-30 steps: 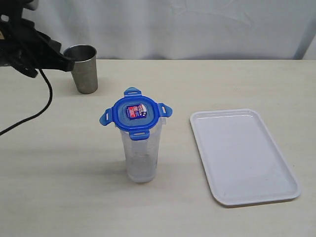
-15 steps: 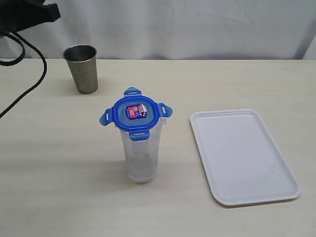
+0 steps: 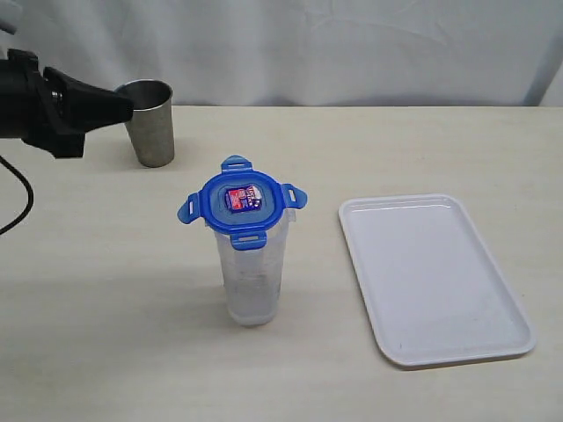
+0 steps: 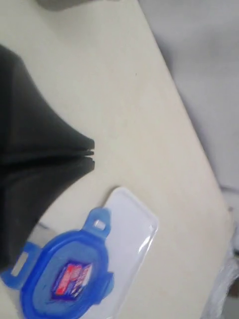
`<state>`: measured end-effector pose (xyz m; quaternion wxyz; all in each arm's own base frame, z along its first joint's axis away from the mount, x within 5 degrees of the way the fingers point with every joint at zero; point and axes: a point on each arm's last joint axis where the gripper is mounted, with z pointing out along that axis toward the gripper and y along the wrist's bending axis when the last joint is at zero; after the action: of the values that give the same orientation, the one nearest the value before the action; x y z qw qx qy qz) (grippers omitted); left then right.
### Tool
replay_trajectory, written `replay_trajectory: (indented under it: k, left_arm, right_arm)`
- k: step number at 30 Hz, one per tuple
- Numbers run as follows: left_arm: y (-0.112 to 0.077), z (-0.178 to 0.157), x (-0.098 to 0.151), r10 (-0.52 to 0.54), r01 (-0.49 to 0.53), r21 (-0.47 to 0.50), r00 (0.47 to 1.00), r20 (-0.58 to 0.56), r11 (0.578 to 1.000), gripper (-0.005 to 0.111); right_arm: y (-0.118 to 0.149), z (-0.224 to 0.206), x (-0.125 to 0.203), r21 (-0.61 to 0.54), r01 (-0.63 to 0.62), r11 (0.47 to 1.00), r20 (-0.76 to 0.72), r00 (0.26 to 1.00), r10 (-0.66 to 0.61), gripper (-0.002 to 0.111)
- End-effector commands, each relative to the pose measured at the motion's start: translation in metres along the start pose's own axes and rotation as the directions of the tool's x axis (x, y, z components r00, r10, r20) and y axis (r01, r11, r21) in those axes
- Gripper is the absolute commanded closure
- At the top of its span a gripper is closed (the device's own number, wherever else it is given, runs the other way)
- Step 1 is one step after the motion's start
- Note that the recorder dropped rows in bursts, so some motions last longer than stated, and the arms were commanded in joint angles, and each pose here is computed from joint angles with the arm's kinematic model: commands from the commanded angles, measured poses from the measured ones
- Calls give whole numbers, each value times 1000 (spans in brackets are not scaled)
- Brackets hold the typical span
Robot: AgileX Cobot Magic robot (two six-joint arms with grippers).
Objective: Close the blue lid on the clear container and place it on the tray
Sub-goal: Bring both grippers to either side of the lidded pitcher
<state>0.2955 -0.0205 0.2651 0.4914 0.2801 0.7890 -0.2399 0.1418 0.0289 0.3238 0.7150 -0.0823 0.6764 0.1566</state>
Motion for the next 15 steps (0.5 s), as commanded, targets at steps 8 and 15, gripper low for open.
replay_trajectory:
  k: [8,15]
  left_arm:
    - [-4,17,29,187,-189,156,982,24,970,107]
    - [3,34,42,159,-178,214,982,103,960,107]
  right_arm:
    - [-7,105,15,-339,-186,922,-469,883,6,104]
    - [34,129,48,-459,-163,874,-524,844,-117,104]
